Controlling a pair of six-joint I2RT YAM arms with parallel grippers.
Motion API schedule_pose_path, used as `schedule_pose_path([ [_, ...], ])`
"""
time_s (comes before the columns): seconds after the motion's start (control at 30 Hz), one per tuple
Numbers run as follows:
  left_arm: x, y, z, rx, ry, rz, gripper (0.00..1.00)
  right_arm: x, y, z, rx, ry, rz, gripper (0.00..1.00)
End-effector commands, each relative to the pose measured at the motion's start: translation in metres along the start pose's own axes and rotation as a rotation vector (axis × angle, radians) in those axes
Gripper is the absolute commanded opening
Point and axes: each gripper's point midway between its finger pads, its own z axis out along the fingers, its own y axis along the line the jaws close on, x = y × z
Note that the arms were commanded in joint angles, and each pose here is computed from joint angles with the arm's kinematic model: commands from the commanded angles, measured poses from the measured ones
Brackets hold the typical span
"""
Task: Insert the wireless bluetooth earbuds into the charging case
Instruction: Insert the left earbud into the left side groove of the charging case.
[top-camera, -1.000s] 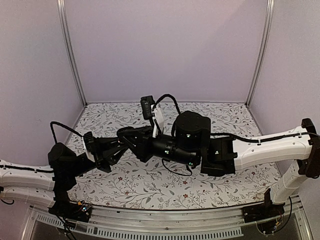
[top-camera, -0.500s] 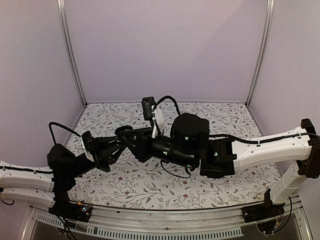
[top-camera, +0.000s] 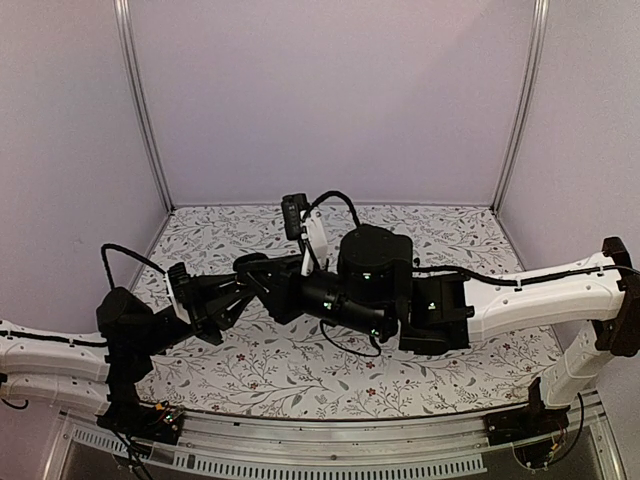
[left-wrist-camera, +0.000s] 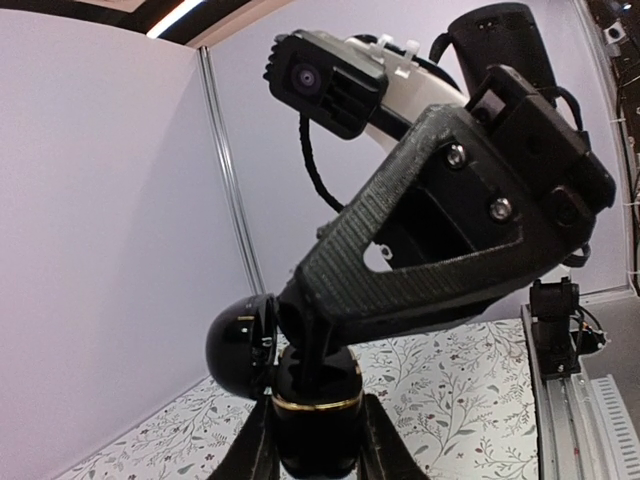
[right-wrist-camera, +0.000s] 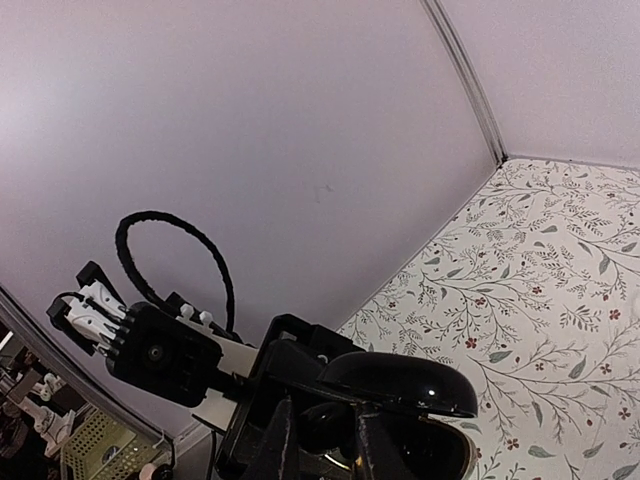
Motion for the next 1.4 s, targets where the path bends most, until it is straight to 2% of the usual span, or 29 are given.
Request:
schedule_pose_path([
  [0.0,-0.031,-0.007,0.0,0.039,-0.115,0.015,0.0,0.011,-0.038,0.005,0.164,0.019,-0.026,0.02],
  [0.63,-0.036,-0.009,0.0,0.049,-0.138,0.05,0.0,0.01,-0.052,0.003,0.165,0.026,0.162,0.0],
  [0.67,-0.036,-0.009,0.0,0.05,-0.137,0.051,0.0,0.009,-0.052,0.004,0.165,0.024,0.162,0.01],
  [0.77,-0.036,-0.009,0.0,0.048,-0.137,0.051,0.0,0.008,-0.053,0.005,0.172,0.023,0.149,0.12],
  [0.87,-0.037,-0.007,0.0,0.038,-0.138,0.048,0.0,0.008,-0.054,0.004,0.18,0.021,0.143,0.18],
  [1.2,-0.038,-0.006,-0.002,0.033,-0.146,0.023,0.0,-0.005,-0.055,0.001,0.208,-0.008,0.092,0.23],
  [1.37,-0.035,-0.006,-0.001,0.033,-0.141,0.01,0.0,-0.003,-0.043,0.007,0.153,0.017,0.062,0.23],
])
